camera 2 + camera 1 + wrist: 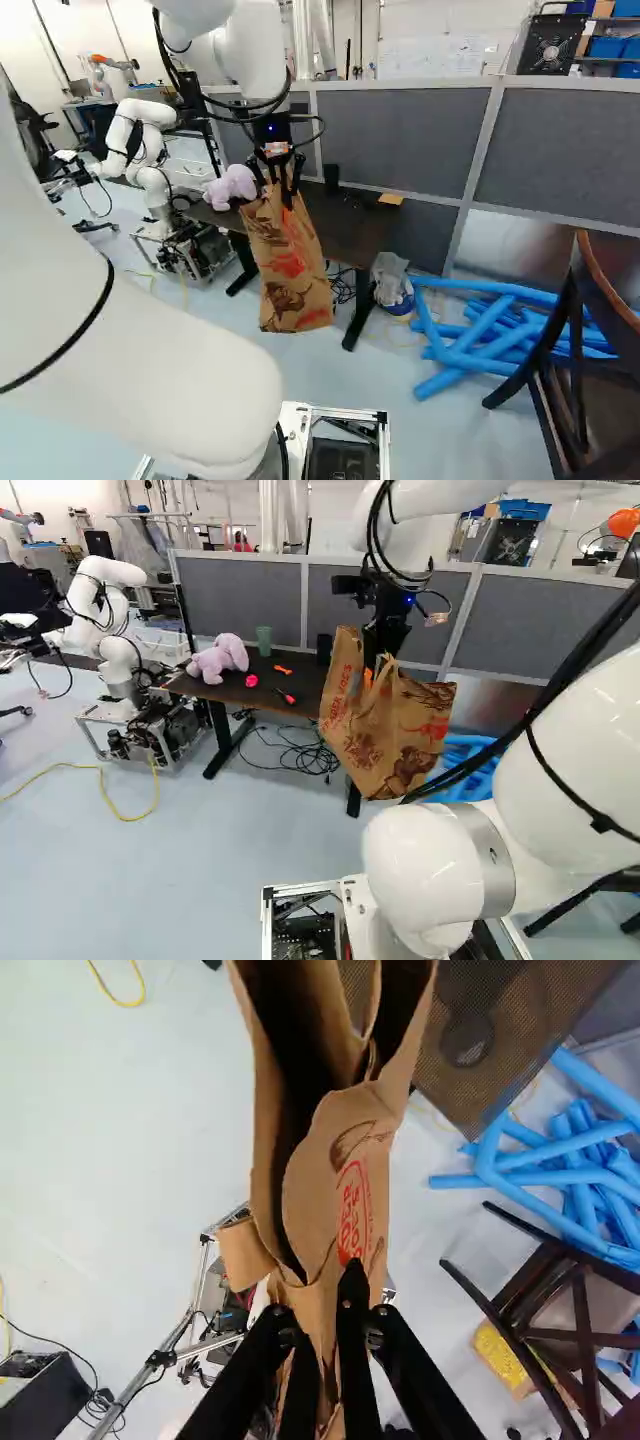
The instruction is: Pick up the bag on the ground and place it on the table
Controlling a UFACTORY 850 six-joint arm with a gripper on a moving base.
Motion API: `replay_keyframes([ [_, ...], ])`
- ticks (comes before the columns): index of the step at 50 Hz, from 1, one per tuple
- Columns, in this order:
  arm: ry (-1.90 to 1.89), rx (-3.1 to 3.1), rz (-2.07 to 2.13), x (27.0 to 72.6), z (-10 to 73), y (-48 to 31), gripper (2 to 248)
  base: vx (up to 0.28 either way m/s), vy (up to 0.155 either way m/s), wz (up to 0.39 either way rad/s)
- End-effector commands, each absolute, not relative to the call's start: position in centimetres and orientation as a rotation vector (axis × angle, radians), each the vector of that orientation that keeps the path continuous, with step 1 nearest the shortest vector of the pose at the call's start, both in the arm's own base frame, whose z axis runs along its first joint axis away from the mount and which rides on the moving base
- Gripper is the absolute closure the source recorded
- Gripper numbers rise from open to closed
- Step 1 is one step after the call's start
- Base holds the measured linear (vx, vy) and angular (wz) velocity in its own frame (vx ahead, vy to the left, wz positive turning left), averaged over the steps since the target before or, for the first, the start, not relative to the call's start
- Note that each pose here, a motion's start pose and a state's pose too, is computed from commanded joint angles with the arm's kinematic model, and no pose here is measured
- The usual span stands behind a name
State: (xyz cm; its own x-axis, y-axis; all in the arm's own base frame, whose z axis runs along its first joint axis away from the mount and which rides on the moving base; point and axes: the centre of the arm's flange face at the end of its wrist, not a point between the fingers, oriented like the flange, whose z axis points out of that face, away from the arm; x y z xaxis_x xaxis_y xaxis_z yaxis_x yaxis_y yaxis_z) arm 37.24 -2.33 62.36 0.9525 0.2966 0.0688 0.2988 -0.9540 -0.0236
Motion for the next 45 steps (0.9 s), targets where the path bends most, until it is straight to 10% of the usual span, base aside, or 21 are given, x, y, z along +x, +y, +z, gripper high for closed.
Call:
replay_keyframes([
  [45,-0.468,-3.071,-0.1,37.24,62.36,-2.33,229,0.133,-0.034,0.0],
])
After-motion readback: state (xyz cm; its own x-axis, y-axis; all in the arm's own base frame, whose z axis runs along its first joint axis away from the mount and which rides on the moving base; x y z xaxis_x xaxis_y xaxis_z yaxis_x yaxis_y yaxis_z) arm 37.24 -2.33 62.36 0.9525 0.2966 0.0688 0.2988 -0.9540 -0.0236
